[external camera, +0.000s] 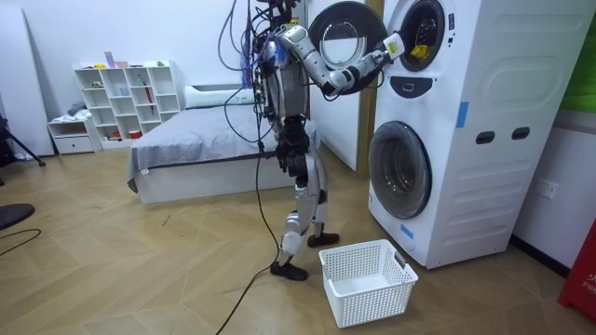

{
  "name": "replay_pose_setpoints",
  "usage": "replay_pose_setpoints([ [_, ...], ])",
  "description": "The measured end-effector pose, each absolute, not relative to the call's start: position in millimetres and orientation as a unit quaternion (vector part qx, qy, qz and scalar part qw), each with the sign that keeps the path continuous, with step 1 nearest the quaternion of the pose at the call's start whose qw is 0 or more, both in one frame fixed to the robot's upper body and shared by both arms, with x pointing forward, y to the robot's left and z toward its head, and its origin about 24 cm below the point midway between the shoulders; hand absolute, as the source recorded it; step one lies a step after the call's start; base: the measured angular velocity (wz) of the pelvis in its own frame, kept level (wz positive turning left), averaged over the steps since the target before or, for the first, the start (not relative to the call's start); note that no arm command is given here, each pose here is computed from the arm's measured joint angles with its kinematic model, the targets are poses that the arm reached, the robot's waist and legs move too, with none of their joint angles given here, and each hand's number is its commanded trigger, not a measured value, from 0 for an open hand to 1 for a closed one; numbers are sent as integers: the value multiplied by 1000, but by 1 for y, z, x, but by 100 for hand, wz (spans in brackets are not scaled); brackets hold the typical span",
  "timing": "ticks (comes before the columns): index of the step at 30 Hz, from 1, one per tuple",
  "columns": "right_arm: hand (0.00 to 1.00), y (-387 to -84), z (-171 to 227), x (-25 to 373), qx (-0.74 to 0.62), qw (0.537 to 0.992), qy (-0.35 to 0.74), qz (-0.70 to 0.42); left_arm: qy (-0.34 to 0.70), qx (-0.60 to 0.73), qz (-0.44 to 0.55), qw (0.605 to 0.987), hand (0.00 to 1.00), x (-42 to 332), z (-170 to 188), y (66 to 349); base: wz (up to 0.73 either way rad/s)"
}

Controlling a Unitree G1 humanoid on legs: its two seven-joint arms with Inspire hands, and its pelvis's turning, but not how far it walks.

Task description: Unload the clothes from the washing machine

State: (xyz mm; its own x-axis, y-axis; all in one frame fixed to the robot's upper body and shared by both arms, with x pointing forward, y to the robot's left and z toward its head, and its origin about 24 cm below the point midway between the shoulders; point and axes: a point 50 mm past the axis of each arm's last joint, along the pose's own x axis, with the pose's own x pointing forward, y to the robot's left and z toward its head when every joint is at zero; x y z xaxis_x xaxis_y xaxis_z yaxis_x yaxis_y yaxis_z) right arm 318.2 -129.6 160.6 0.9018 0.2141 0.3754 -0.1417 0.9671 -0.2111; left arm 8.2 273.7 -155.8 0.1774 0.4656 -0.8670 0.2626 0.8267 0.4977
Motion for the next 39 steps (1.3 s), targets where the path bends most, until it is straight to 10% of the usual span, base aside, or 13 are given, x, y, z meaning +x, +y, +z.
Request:
replay_pose_setpoints([
  [18, 0, -173, 150, 299, -79, 969, -235, -17, 501, 302, 73, 808, 0, 123, -135, 273, -2],
  [30, 0, -171, 154, 301, -71, 972, -222, -14, 618, 311, 60, 719, 0, 20, -152, 279, 5],
  [39, 0, -147, 165, 299, -70, 967, -244, 32, 593, 307, 55, 742, 0, 47, -151, 275, 14],
])
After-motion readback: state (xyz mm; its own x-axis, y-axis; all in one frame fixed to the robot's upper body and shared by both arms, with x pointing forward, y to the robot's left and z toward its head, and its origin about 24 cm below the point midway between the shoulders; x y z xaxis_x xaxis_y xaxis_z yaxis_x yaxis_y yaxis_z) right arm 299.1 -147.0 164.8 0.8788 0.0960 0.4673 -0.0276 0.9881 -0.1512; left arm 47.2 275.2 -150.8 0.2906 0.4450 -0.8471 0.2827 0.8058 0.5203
